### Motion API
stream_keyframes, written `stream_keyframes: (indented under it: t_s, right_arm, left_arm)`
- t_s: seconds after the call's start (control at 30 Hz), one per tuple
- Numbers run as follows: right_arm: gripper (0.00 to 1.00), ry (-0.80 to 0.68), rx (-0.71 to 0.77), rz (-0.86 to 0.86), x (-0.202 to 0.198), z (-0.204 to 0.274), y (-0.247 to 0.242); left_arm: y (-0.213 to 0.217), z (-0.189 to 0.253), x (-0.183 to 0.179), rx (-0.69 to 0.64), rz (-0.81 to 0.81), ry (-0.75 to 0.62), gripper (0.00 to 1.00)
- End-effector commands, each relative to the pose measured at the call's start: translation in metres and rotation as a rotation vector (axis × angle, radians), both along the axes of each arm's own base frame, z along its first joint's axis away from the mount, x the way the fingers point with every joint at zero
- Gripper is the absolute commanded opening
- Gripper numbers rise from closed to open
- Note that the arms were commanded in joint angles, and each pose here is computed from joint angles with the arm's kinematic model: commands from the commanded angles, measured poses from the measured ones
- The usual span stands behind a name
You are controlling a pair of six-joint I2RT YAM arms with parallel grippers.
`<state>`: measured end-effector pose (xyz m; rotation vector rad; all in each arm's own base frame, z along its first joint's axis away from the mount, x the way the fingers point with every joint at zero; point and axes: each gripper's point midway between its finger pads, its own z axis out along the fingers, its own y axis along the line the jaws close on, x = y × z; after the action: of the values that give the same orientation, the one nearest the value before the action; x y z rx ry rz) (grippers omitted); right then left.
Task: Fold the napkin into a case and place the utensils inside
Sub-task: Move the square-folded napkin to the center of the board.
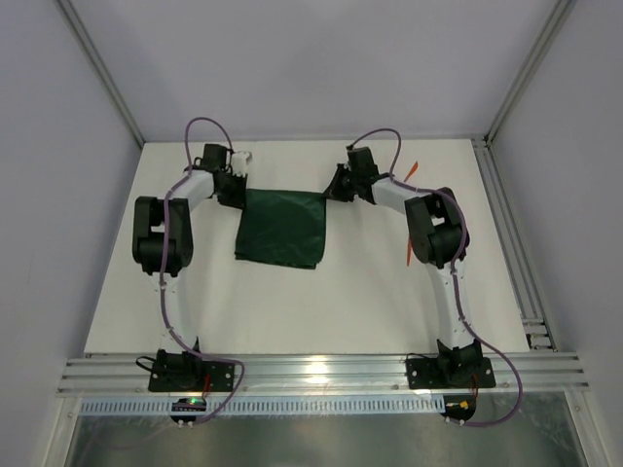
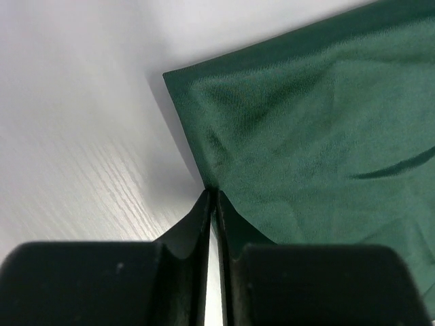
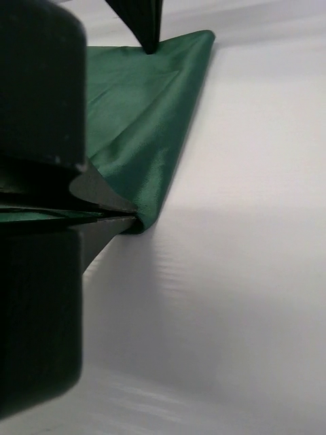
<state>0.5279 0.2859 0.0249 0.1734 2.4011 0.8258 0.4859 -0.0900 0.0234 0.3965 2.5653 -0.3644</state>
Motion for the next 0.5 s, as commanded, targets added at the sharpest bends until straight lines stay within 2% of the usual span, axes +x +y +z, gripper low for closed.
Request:
stream_keyframes:
  t_s: [0.0, 0.07, 0.1, 0.17, 0.27, 0.4, 0.43, 0.47]
  right_arm:
    - [0.04, -0.021, 0.025, 0.0, -0.03, 0.018, 0.0]
    - [0.04, -0.014, 0.032, 0.01, -0.052, 0.009, -0.002]
    - [0.04, -0.047, 0.048, 0.015, -0.057, 0.027, -0.001]
    - [0.04, -0.03, 0.041, 0.02, -0.083, 0.017, -0.005]
    - [0.04, -0.067, 0.084, 0.018, -0.102, 0.036, -0.006]
    - [0.04, -0.021, 0.077, 0.022, -0.152, 0.019, -0.016]
    - [0.07, -0.035, 0.079, 0.012, -0.156, 0.025, -0.017]
    - [0.15, -0.029, 0.07, 0.009, -0.16, 0.023, -0.021]
  left_arm:
    - [-0.01, -0.001, -0.031, 0.017, -0.099, 0.031, 0.06]
    - [-0.01, -0.008, -0.048, 0.02, -0.129, 0.05, 0.04]
    - [-0.011, -0.001, -0.051, 0.013, -0.135, 0.037, 0.04]
    - [-0.012, 0.0, -0.062, 0.009, -0.154, 0.048, 0.04]
    - [-0.008, 0.003, -0.083, 0.023, -0.186, 0.068, 0.04]
    - [-0.001, 0.007, -0.096, 0.062, -0.231, 0.04, 0.08]
    - [-0.001, 0.01, -0.095, 0.063, -0.24, 0.031, 0.08]
    - [-0.008, 0.013, -0.096, 0.034, -0.269, 0.022, 0.1]
